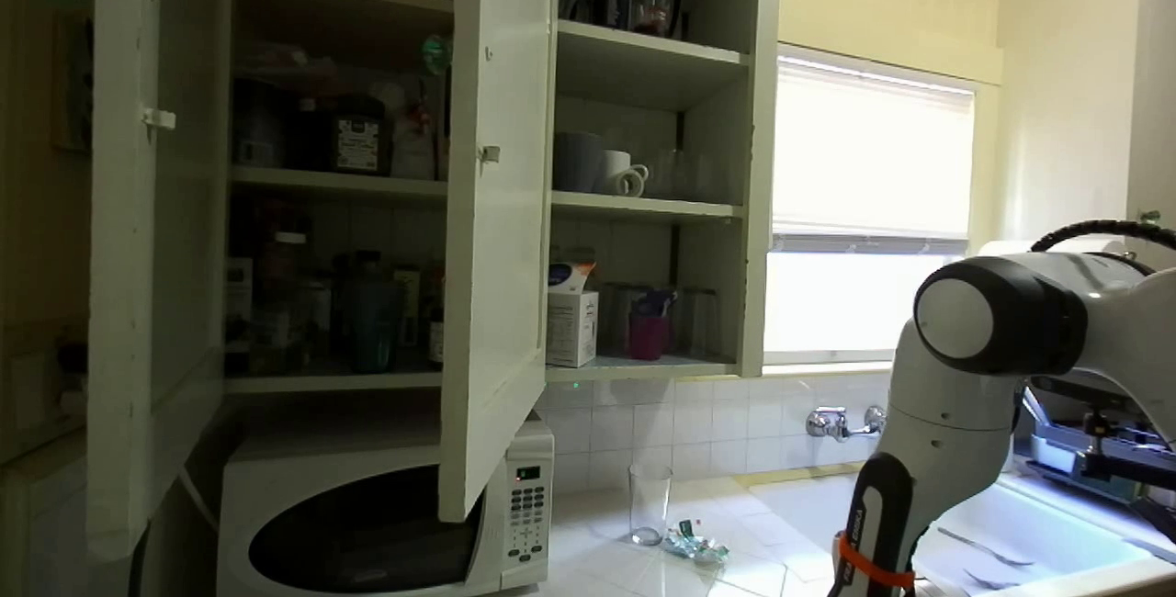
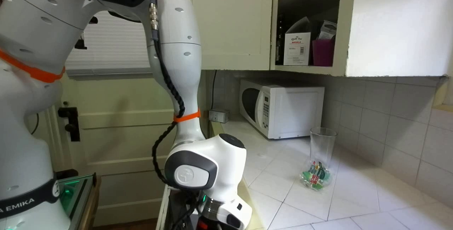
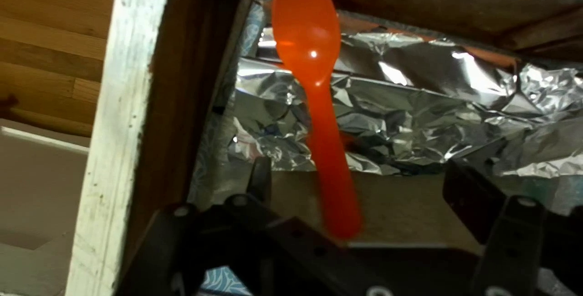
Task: Remove the orange spoon from the drawer.
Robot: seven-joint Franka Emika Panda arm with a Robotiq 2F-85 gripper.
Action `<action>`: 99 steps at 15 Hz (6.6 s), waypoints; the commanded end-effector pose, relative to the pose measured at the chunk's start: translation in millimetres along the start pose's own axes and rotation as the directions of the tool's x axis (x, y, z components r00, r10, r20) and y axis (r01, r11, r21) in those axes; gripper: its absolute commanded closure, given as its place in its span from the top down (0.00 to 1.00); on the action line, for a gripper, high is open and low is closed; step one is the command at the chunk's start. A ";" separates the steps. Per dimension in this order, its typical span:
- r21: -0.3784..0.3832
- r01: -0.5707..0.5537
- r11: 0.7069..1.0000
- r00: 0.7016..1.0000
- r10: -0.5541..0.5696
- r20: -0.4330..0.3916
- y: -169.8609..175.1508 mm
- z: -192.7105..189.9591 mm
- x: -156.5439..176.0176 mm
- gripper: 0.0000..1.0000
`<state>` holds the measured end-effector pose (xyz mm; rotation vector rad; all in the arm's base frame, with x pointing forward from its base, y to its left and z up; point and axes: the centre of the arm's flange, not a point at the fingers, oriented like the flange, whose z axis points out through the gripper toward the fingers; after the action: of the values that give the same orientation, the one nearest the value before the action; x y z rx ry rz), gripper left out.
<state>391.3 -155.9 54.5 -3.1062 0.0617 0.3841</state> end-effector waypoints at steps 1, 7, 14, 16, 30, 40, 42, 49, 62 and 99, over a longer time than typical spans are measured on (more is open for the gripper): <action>0.026 -0.073 0.997 0.997 0.073 -0.006 -6.1 22.0 -18.4 1.00; 0.024 -0.284 0.959 0.938 0.283 -0.199 -23.1 18.4 -68.3 1.00; 0.044 -0.327 0.944 0.911 0.328 -0.250 -27.6 23.2 -77.9 1.00; 0.013 -0.312 0.950 0.917 0.304 -0.259 -22.8 23.7 -74.5 1.00; -0.137 -0.012 0.991 0.967 -0.023 -0.253 -8.7 17.3 -46.1 0.88; -0.098 -0.001 0.995 0.974 -0.022 -0.226 -8.3 43.9 -48.9 0.74; -0.094 0.001 0.996 0.974 -0.022 -0.225 -6.3 44.6 -45.7 0.61; -0.074 -0.034 0.997 0.974 0.017 -0.227 -8.9 42.9 -51.3 0.07; -0.141 -0.023 0.990 0.880 -0.047 -0.472 -47.8 -18.8 -85.2 0.04; -0.525 0.560 0.641 0.619 -0.745 -0.249 1.2 -151.7 -115.1 0.16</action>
<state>316.6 -155.2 229.7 -3.1672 -1.3117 -0.4082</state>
